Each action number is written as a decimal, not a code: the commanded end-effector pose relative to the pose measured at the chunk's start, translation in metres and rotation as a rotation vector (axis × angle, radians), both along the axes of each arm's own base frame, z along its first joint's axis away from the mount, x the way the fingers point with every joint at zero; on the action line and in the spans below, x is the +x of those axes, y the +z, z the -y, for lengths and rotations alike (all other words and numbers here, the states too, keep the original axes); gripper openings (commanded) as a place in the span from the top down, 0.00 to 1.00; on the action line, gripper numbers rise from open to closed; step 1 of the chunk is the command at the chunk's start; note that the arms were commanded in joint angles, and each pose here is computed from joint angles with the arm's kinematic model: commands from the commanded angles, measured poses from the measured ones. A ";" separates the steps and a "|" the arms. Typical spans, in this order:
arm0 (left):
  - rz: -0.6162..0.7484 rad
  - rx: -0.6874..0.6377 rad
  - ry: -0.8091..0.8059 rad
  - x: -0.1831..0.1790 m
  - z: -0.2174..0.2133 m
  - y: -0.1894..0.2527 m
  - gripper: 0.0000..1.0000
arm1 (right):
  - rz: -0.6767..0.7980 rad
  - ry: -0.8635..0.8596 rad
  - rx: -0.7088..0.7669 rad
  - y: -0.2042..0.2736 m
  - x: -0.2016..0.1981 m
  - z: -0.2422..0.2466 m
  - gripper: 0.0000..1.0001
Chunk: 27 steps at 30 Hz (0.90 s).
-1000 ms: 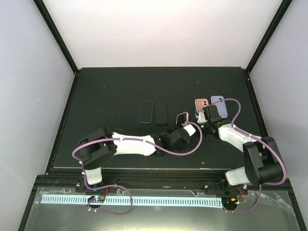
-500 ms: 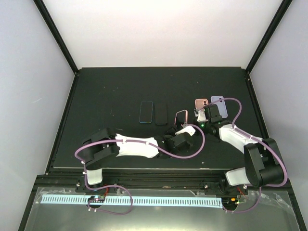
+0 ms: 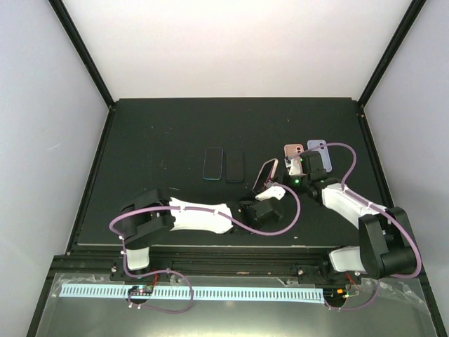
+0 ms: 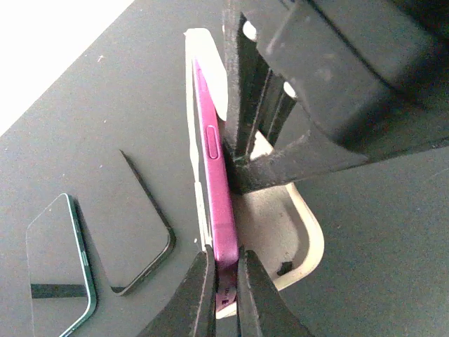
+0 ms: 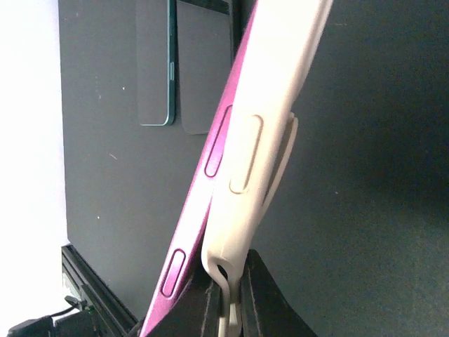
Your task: Take the phone out of the phone case
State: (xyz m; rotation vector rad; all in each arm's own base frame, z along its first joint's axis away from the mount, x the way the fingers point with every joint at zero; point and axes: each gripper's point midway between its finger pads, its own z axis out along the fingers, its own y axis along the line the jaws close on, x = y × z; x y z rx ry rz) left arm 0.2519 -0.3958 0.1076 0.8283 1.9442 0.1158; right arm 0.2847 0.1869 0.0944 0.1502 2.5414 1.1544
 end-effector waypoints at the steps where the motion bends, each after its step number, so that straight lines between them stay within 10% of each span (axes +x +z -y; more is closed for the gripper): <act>1: 0.057 0.074 0.113 0.016 -0.025 0.001 0.98 | 0.038 0.003 0.037 0.013 0.002 0.001 0.99; 27: -0.022 -0.261 0.165 0.014 -0.057 0.042 0.98 | 0.217 -0.147 -0.287 0.013 0.025 0.055 0.99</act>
